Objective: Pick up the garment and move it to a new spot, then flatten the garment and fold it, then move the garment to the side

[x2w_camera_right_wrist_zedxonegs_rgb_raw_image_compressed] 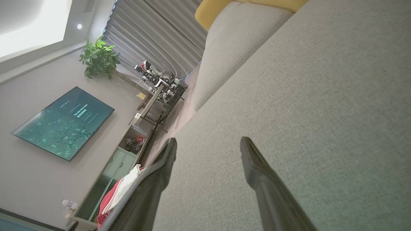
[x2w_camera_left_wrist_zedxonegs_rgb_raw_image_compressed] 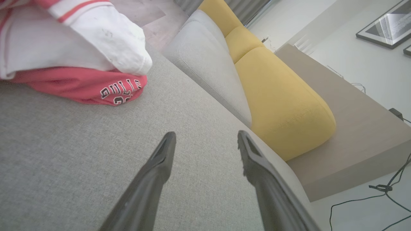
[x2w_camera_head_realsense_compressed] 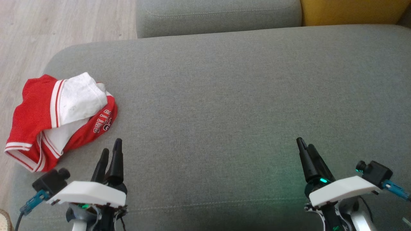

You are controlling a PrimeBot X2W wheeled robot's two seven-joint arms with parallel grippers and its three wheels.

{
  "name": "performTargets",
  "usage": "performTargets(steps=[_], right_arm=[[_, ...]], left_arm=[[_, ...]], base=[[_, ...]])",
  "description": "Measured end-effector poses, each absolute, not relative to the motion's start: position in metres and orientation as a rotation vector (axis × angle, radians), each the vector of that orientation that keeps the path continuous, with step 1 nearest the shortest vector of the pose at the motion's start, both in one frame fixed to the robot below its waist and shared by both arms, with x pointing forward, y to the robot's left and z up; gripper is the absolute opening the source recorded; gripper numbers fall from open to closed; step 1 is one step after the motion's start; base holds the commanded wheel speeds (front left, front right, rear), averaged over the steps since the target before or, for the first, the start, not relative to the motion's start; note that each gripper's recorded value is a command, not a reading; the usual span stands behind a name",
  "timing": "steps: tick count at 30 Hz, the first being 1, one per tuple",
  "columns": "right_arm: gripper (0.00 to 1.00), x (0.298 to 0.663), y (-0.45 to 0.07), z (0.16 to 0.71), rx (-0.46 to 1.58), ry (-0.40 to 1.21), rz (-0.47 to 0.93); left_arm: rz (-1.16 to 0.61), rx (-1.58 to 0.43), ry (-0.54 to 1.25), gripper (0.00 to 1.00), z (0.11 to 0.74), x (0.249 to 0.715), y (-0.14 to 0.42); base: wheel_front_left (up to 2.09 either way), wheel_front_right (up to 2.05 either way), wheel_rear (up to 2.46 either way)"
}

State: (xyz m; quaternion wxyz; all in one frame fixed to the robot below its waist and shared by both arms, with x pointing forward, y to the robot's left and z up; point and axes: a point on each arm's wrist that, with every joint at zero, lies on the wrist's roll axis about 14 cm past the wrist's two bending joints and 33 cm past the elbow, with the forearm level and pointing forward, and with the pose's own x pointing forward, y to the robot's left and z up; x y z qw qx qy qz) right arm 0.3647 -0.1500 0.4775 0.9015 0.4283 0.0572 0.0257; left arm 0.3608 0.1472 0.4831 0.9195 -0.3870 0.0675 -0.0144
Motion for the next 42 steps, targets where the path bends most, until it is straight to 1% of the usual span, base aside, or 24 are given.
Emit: performTargets(steps=[6,18,28,42], right_arm=[[1.0,0.365,-0.146,0.484,0.821,0.098,0.077],[1.0,0.365,-0.136,0.494,0.669,0.061,0.129],[1.0,0.368,-0.127,0.51,0.537,0.001,0.174],[1.0,0.369,-0.124,0.524,0.362,-0.067,0.205]], left_arm=[[-0.05,-0.71,0.13,1.0,0.487,0.361,0.143],[-0.035,-0.533,0.086,1.0,0.498,0.362,0.144],[-0.092,-0.349,0.038,1.0,0.508,0.359,0.132],[-0.138,-0.176,-0.037,1.0,0.52,0.356,0.118]], base=[[0.0,0.0,0.0],[0.0,0.0,0.0],[0.0,0.0,0.0],[0.0,0.0,0.0]])
